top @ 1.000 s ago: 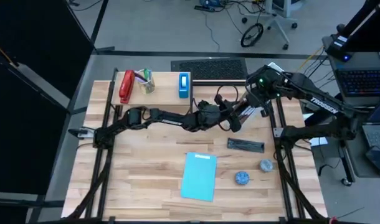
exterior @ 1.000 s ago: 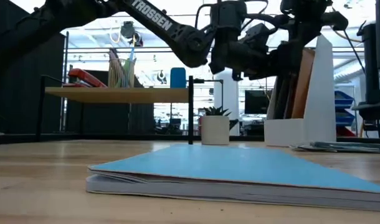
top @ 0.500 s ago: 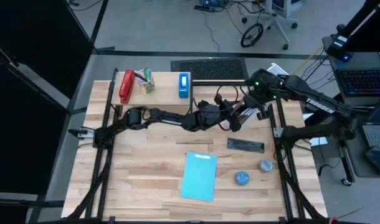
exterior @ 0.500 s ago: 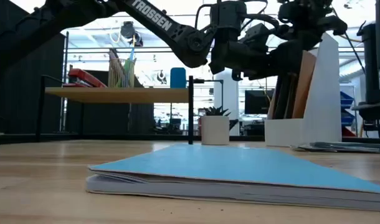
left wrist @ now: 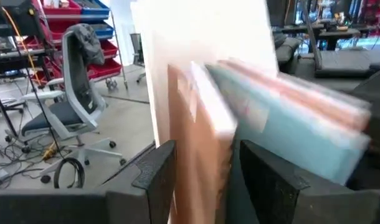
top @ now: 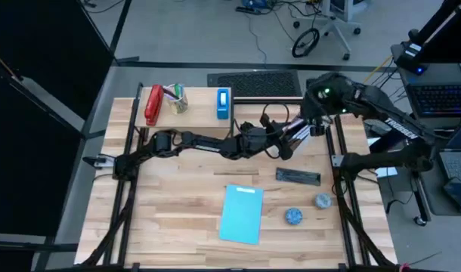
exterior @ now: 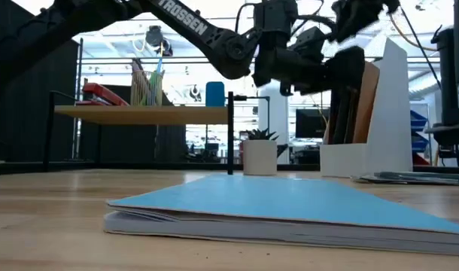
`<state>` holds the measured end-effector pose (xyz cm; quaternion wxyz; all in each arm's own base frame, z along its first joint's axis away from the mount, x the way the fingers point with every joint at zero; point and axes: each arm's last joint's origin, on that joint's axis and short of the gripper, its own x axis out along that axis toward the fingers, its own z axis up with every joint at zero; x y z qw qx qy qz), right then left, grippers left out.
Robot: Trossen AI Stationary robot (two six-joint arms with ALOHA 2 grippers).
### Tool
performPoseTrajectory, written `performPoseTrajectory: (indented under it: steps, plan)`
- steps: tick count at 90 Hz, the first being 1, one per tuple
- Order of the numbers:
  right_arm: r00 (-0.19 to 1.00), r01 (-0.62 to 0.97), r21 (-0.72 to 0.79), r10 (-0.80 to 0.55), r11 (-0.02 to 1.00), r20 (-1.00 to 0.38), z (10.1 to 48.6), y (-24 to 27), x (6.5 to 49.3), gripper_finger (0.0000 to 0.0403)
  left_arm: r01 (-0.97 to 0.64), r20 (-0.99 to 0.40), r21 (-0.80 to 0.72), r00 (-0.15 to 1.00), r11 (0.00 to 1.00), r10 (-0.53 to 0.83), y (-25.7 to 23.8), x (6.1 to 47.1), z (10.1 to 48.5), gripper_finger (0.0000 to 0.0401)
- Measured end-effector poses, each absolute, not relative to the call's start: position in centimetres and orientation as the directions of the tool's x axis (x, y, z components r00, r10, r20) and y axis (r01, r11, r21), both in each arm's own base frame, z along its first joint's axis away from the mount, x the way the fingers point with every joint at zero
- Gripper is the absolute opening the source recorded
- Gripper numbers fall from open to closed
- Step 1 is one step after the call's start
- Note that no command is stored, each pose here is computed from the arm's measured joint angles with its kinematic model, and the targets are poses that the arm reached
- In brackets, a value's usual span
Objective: Stock shelves
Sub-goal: Put the blue book into the white book shelf
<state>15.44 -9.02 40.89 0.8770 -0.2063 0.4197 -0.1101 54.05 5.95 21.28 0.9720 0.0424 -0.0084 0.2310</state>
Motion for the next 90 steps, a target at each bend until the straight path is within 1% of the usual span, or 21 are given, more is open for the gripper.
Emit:
performPoseTrajectory:
  steps: [13,21,30,33,43,50,54,58,75,90]
  plan:
    - [0.685,0.188,-0.388,-0.404,0.902,-0.607,44.0,-8.5,14.6,0.0199,-0.448,0.030,0.083,0.894,0.890,0.448,5.8,53.4,23.6,0.0161]
    - [0.712,0.281,-0.318,-0.419,0.906,-0.563,45.5,-8.1,13.9,0.0198,-0.445,-0.001,0.129,0.894,0.886,0.449,5.8,52.8,24.9,0.0161]
    - [0.744,0.353,-0.214,-0.412,0.911,-0.526,46.9,-7.6,13.1,0.0197,-0.451,0.042,0.153,0.892,0.880,0.450,5.8,52.1,27.3,0.0161]
    - [0.755,0.362,-0.177,-0.399,0.915,-0.520,47.1,-7.4,12.9,0.0197,-0.448,0.035,0.170,0.893,0.877,0.449,5.7,51.7,28.2,0.0161]
    - [0.802,0.336,-0.053,-0.315,0.940,-0.508,47.3,-6.6,12.2,0.0197,-0.437,-0.006,0.191,0.895,0.879,0.447,5.6,50.5,30.5,0.0161]
    - [0.820,0.301,0.019,-0.248,0.954,-0.516,47.3,-6.0,11.8,0.0197,-0.416,-0.090,0.209,0.893,0.885,0.441,5.4,49.4,31.5,0.0161]
    - [0.826,0.282,0.051,-0.216,0.958,-0.521,47.1,-5.7,11.6,0.0197,-0.415,-0.113,0.192,0.891,0.889,0.440,5.3,49.0,31.9,0.0161]
    - [0.824,0.275,0.076,-0.194,0.958,-0.532,46.8,-5.4,11.4,0.0197,-0.409,-0.165,0.173,0.885,0.896,0.436,5.1,48.4,32.3,0.0161]
    - [0.817,0.223,0.159,-0.095,0.962,-0.569,43.8,-4.0,11.4,0.0196,-0.418,-0.345,0.017,0.850,0.908,0.398,3.1,45.9,33.6,0.0161]
    - [0.826,0.151,0.265,0.026,0.952,-0.564,39.8,-2.5,12.8,0.0196,-0.439,-0.473,-0.130,0.816,0.889,0.333,-0.3,44.4,33.5,0.0161]
